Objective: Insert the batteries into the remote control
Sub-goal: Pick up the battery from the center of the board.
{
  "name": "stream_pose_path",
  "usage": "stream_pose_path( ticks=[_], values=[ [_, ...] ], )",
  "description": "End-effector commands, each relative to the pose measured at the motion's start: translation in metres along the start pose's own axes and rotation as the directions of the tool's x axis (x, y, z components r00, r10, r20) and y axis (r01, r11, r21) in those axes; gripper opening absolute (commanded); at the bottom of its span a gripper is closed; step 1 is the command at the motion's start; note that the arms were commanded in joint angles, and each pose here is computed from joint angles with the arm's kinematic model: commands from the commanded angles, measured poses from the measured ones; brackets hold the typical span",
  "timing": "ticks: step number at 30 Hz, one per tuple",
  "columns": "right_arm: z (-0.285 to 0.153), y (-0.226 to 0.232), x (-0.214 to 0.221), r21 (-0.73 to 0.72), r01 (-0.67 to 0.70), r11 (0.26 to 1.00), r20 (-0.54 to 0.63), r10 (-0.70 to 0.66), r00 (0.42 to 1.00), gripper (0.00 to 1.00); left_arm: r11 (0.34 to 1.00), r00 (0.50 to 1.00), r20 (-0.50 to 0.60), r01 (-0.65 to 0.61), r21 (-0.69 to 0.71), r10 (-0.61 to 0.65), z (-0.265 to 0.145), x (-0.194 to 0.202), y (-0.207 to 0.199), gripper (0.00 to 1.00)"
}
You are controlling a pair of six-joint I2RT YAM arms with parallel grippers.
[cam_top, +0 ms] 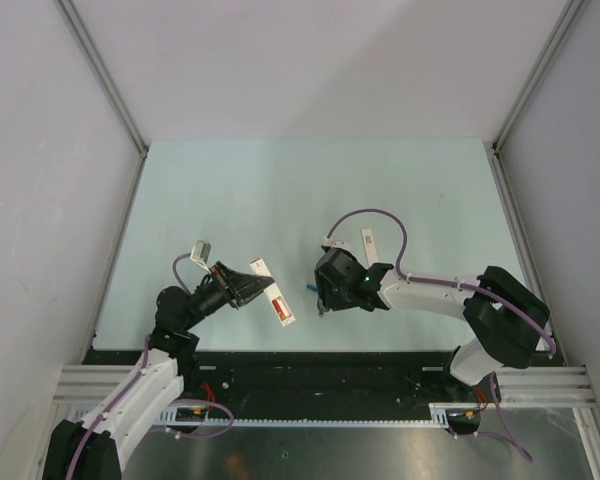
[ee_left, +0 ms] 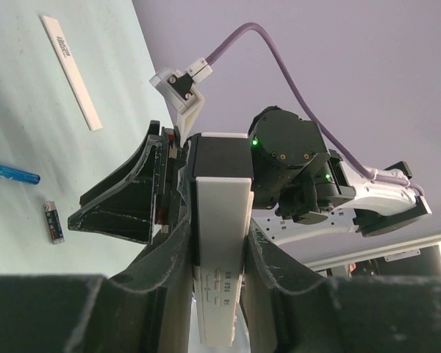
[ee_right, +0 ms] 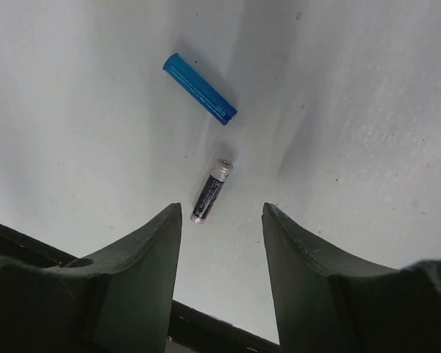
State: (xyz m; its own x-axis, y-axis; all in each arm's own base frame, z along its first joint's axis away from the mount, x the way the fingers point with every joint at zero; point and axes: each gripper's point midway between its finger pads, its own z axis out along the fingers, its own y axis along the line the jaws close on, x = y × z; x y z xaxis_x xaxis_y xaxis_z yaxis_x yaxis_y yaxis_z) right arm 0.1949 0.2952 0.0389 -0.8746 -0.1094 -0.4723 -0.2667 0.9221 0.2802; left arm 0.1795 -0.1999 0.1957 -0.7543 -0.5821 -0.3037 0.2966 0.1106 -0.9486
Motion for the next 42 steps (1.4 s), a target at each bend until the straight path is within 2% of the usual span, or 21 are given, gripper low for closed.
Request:
stream_pose_path(
  ticks=[1,5,7,11,13,22,27,30,37,42],
  values=[
    [-0.015,0.013,-0.033,-0.041,0.035,0.999,0.128,-0.029,0.991,0.54,0.999,0.999,0.013,-0.044,0.026,0.044,-0.002,-0.002,-0.004,0.00],
    [-0.022,0.015,-0.056,-0.049,0.136,0.990,0.207,-0.123,0.970,0.55,0.998,0.999,0.015,-0.047,0.028,0.047,-0.002,-0.002,-0.005,0.00],
    [-0.020,0.018,-0.067,-0.057,0.230,0.971,0.252,-0.209,0.945,0.57,0.999,0.999,0.017,-0.044,0.030,0.044,-0.002,-0.002,-0.005,0.00],
    [-0.022,0.031,-0.084,-0.108,0.306,0.946,0.316,-0.259,0.913,0.60,0.996,0.998,0.030,-0.059,0.060,0.058,-0.004,-0.003,-0.014,0.00],
    [-0.022,0.036,-0.095,-0.131,0.277,0.952,0.342,-0.219,0.914,0.61,0.996,0.998,0.035,-0.063,0.067,0.061,-0.005,-0.004,-0.017,0.00],
    [0.006,0.057,-0.120,-0.167,0.161,0.973,0.295,-0.106,0.950,0.60,0.992,0.995,0.050,-0.088,0.095,0.083,0.000,-0.013,-0.036,0.00],
    [0.018,0.085,-0.115,-0.266,0.069,0.961,0.239,-0.003,0.971,0.61,0.980,0.992,0.051,-0.126,0.156,0.119,0.004,-0.022,-0.071,0.00],
    [0.030,0.097,-0.106,-0.279,0.024,0.960,0.199,0.033,0.979,0.62,0.968,0.988,0.055,-0.155,0.198,0.147,0.006,-0.028,-0.096,0.00],
    [0.043,0.134,-0.091,-0.326,0.019,0.945,0.167,0.038,0.985,0.65,0.933,0.975,0.071,-0.221,0.283,0.209,0.010,-0.039,-0.150,0.00],
    [0.055,0.164,-0.072,-0.355,0.041,0.934,0.130,0.006,0.992,0.65,0.936,0.979,0.074,-0.202,0.287,0.188,0.013,-0.042,-0.156,0.00]
  ],
)
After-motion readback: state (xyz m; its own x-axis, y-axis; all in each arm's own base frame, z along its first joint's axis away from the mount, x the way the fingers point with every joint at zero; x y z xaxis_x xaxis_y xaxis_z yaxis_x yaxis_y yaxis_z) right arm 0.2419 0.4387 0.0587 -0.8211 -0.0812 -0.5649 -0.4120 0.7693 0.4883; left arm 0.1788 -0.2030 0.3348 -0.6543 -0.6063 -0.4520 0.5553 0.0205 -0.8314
